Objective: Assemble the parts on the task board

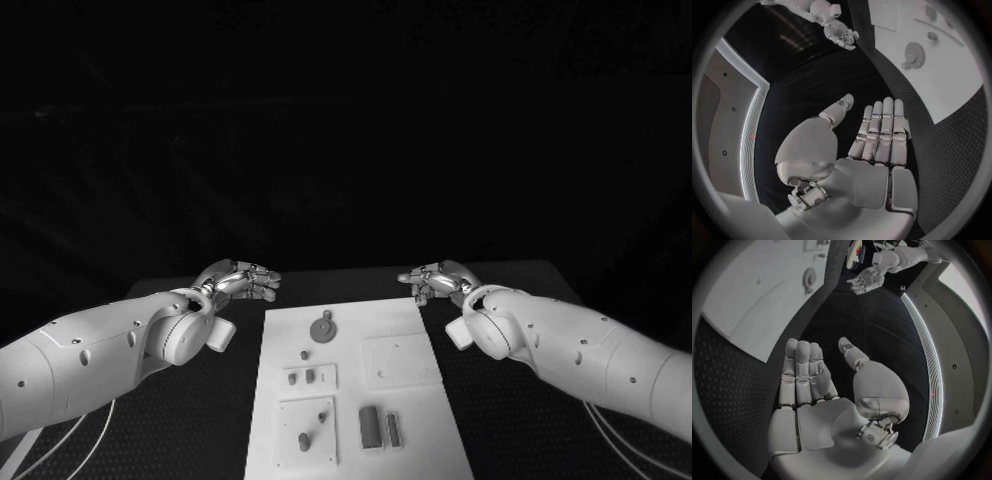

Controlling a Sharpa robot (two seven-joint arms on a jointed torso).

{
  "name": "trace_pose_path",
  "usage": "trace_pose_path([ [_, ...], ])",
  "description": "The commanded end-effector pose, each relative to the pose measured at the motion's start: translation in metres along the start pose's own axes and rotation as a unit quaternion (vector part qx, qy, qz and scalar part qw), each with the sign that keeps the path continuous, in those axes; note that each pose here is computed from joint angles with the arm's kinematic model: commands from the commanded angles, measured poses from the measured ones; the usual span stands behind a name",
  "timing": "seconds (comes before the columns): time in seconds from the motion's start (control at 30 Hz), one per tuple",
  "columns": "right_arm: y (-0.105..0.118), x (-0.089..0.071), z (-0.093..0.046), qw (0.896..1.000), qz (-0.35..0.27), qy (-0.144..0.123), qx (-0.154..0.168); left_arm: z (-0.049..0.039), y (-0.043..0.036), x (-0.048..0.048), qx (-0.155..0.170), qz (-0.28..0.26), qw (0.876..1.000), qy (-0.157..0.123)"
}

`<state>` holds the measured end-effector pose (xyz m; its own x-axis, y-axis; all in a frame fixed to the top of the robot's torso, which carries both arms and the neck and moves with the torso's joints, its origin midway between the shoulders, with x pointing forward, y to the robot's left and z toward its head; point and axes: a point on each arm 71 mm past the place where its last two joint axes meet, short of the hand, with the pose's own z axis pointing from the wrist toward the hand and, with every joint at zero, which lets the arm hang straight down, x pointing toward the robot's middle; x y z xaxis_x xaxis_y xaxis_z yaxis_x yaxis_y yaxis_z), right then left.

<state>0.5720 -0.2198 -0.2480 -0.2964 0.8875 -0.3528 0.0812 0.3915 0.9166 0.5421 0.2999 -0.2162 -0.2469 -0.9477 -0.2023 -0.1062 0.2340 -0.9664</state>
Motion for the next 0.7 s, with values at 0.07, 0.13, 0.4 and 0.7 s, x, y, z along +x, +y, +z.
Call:
trace_pose_path([
  [0.07,0.004,-0.004,0.006,0.997,0.064,0.01,-0.041,0.0023,-0.0104,-0.0112,0.029,-0.062,0.997,-0.026],
  [0.13,0.005,-0.005,0.007,0.995,0.08,0.02,-0.051,0.0049,-0.014,-0.0122,0.037,-0.063,0.997,-0.029],
  [0.4,0.009,-0.004,0.006,0.991,0.106,0.036,-0.073,0.0118,-0.0171,-0.004,0.049,-0.068,0.996,-0.023],
  [0.7,0.008,-0.006,0.005,0.994,0.094,0.014,-0.058,0.0118,-0.0136,0.0027,0.035,-0.058,0.997,-0.024],
])
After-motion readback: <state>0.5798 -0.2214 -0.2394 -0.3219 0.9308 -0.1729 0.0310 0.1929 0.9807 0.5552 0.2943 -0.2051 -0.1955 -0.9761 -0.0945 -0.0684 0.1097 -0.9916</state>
